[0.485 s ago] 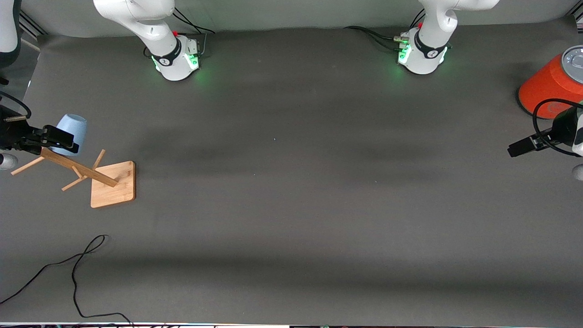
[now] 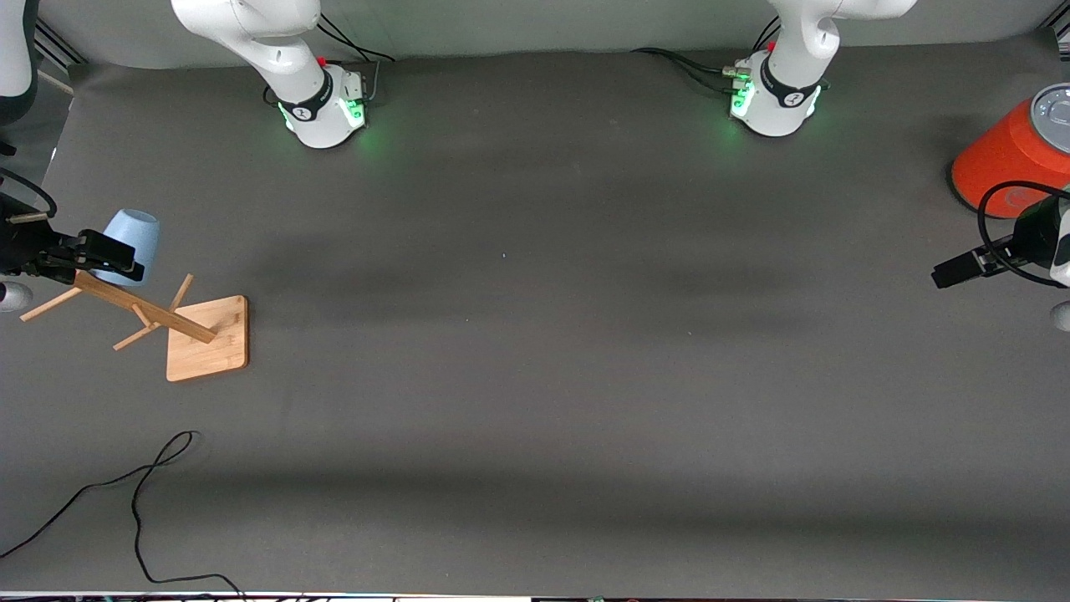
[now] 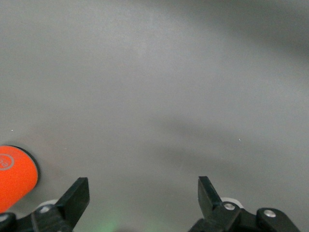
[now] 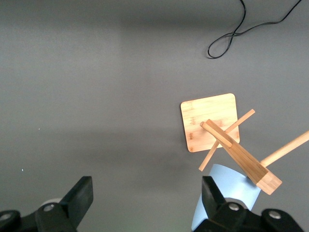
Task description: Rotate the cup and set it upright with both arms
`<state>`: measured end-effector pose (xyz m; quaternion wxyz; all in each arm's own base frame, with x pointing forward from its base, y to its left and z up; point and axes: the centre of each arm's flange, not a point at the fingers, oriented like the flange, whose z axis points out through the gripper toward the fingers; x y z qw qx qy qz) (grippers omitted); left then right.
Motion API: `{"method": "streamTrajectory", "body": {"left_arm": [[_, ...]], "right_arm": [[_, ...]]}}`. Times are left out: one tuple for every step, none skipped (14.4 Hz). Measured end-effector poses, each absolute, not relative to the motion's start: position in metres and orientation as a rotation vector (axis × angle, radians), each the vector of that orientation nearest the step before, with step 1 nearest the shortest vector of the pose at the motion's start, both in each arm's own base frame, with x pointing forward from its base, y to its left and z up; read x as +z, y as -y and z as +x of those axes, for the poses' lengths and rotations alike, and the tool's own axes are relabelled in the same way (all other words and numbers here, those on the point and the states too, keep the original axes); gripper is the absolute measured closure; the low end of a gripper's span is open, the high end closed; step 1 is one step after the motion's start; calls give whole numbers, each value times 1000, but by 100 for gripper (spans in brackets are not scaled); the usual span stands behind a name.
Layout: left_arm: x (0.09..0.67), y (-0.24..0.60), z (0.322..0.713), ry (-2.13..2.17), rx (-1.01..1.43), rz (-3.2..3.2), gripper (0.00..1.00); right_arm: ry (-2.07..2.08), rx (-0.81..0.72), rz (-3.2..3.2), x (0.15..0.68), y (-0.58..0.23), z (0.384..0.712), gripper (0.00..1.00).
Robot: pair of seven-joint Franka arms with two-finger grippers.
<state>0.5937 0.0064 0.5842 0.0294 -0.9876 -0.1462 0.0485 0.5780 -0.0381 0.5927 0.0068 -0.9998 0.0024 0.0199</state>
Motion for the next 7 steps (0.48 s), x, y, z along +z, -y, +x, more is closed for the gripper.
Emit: {"method": "streamTrajectory", "body": {"left_arm": [[584, -6, 594, 451, 149, -3046, 0], [584, -6, 594, 451, 149, -3046, 0], [584, -6, 594, 451, 149, -3046, 0], [584, -6, 594, 451, 149, -3046, 0], [584, -6, 594, 451, 149, -3046, 0], [584, -6, 594, 451, 149, -3046, 0], [584, -6, 594, 451, 149, -3046, 0]], "right_arm": [[-20, 69, -3128, 592, 43, 577, 0], [-47, 85, -3128, 592, 52, 574, 0], [-87, 94, -3127, 592, 66, 569, 0], [-139, 104, -3123, 591, 84, 561, 0], [-197, 116, -3115, 591, 104, 550, 0], [-256, 129, -3104, 589, 125, 538, 0], [-315, 139, -3089, 588, 145, 524, 0]]}}
